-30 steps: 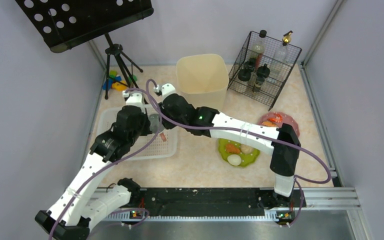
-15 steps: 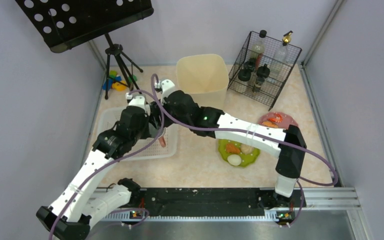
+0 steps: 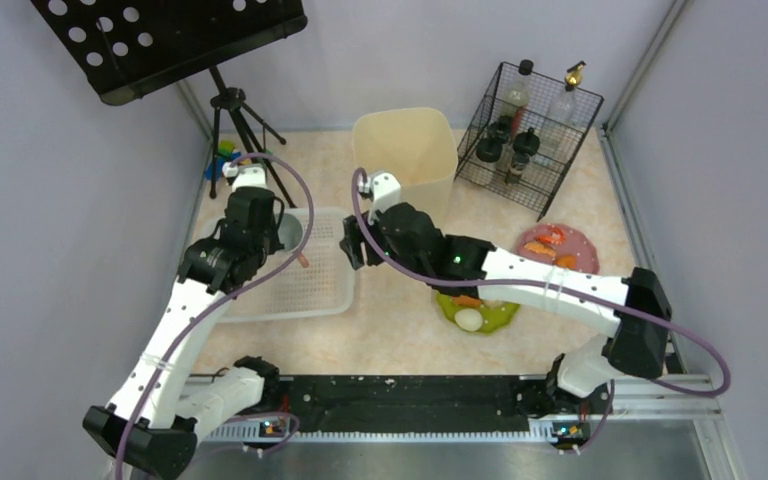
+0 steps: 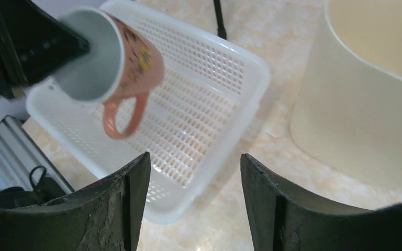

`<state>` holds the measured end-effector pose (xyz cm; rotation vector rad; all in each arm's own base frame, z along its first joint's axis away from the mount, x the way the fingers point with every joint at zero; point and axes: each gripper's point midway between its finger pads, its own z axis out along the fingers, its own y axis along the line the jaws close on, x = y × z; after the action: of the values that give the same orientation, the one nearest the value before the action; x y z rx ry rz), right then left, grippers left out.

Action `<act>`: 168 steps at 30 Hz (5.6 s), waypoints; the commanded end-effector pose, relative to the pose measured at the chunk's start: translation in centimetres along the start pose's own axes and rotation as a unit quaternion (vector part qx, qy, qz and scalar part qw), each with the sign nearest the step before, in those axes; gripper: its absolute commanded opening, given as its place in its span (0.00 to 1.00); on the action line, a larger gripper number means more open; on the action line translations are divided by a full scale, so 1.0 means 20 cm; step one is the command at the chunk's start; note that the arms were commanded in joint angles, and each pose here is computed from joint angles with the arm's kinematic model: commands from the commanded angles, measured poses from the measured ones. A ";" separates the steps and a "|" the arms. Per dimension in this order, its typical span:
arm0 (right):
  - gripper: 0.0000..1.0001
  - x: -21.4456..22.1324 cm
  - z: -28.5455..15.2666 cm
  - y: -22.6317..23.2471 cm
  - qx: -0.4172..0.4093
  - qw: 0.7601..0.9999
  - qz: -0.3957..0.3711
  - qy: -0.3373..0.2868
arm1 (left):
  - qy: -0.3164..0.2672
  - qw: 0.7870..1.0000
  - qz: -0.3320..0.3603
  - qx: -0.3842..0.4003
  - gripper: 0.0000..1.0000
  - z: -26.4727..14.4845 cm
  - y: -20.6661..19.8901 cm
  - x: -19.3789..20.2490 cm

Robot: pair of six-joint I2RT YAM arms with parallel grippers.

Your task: Clear the kitchen counter

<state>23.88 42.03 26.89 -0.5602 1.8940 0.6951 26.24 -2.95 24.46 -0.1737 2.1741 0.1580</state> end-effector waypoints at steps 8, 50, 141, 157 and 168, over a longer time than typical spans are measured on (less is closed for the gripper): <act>0.64 0.10 -0.25 -0.21 0.037 0.998 0.027 -0.041 | 0.011 0.993 -0.101 -0.054 0.00 0.21 0.22 -0.14; 0.64 0.46 -0.51 -0.11 -0.117 0.989 0.084 -0.017 | 0.117 0.876 -0.388 -0.263 0.00 0.79 0.75 0.19; 0.56 1.07 -1.06 -1.14 0.369 0.868 0.323 0.081 | 0.258 0.897 0.006 0.358 0.90 0.08 -1.57 0.80; 0.47 1.25 -1.05 -1.15 0.395 0.842 0.348 0.118 | 0.291 0.887 0.014 0.357 0.82 0.19 -1.69 0.97; 0.46 1.34 -0.99 -1.14 0.382 0.837 0.377 0.110 | 0.296 0.903 -0.006 0.312 0.64 0.25 -1.67 1.04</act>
<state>14.17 8.94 3.32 0.6350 2.4455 0.1976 23.74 -35.61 3.42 0.2266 2.7135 -0.7071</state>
